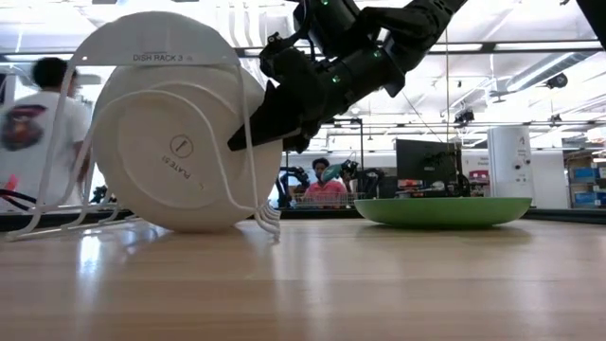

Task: Sort dishes
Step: Put the yellow pattern plate in the dish rack

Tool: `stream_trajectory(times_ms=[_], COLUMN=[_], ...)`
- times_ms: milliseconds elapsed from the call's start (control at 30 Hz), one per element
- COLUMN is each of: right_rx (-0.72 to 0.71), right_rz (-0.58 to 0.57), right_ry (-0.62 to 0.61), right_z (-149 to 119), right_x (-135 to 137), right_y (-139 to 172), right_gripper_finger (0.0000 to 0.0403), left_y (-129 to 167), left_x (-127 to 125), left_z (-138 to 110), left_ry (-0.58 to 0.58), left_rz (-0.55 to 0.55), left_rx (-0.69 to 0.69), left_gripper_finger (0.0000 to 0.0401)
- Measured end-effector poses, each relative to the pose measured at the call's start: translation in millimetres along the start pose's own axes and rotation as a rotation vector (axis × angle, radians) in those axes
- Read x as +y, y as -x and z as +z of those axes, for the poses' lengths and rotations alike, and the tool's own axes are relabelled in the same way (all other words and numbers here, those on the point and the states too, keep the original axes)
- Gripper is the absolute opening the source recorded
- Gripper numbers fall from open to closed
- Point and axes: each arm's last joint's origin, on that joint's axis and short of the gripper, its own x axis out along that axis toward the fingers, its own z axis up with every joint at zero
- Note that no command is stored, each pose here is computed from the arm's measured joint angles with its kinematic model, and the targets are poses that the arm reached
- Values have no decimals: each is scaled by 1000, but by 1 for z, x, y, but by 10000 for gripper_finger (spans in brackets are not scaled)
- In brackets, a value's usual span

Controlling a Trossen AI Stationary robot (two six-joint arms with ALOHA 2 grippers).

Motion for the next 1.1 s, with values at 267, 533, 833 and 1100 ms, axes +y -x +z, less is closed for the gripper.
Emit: stream_trajectory(times_ms=[267,533,833,1100], right_rx=[7,5,3,2], right_rz=[-14,-18,-22,-23], right_ry=[-11,-12,-21,-25], right_z=[0,0,0,1], right_x=[0,0,0,0], right_y=[0,0,0,0], right_gripper_finger=[212,211,211,205], left_y=[23,73,87,99], left_x=[-7,-27,-35,-52], left_z=[-2,-5,-2,-12], left_ry=[-35,-107,-55,-117], left_rz=[-41,-237,-274,-295], left_rx=[-3,-129,-139,-155], left_gripper_finger=[296,296,198,13])
